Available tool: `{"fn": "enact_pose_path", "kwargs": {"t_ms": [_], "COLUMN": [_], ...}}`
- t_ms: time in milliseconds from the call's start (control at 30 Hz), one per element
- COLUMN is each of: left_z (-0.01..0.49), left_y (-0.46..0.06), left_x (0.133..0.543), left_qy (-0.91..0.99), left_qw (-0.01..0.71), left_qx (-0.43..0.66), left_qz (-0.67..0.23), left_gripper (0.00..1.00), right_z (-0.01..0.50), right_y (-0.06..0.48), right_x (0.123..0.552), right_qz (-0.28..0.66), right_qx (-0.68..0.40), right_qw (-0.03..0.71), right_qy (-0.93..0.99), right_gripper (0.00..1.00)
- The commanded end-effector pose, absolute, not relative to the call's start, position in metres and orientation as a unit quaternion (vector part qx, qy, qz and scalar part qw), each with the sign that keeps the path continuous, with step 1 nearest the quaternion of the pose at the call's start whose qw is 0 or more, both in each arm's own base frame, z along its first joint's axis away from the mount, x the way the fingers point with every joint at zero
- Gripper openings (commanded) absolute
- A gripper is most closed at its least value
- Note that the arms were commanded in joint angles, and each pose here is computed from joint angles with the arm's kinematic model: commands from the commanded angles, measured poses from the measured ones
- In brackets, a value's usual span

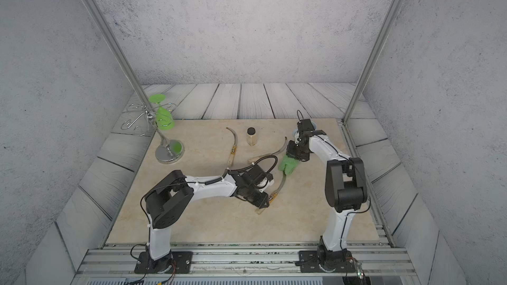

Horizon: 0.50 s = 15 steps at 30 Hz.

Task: Wipe small sickles with rags
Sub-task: Wipe the small sickle.

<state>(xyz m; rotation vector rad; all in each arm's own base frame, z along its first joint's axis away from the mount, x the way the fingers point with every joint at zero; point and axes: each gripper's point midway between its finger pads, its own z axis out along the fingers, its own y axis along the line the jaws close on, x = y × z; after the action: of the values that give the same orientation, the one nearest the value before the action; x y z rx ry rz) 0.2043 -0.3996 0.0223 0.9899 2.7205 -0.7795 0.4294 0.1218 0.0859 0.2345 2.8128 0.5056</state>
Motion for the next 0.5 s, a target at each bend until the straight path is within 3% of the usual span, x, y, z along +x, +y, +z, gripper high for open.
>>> {"fn": "enact_pose_path", "kwargs": {"t_ms": [0,467], "left_z": [0.003,0.005], "left_y": [-0.391,-0.391], "left_x": [0.193,0.205], "left_qy": [0.911,0.919], "left_qw": [0.043,0.062], "left_qx": [0.332,0.305], "left_qz": [-0.242,-0.243], "left_gripper": [0.00,0.00], "right_z": [0.051,-0.004], "right_y": [0.125,0.131], "right_x": [0.414,0.348], "right_qz": [0.131,0.063], "right_qx": [0.062,0.019], "right_qw": [0.077,-0.041], "right_qy": [0.987,0.997], "right_gripper": [0.09,0.09]}}
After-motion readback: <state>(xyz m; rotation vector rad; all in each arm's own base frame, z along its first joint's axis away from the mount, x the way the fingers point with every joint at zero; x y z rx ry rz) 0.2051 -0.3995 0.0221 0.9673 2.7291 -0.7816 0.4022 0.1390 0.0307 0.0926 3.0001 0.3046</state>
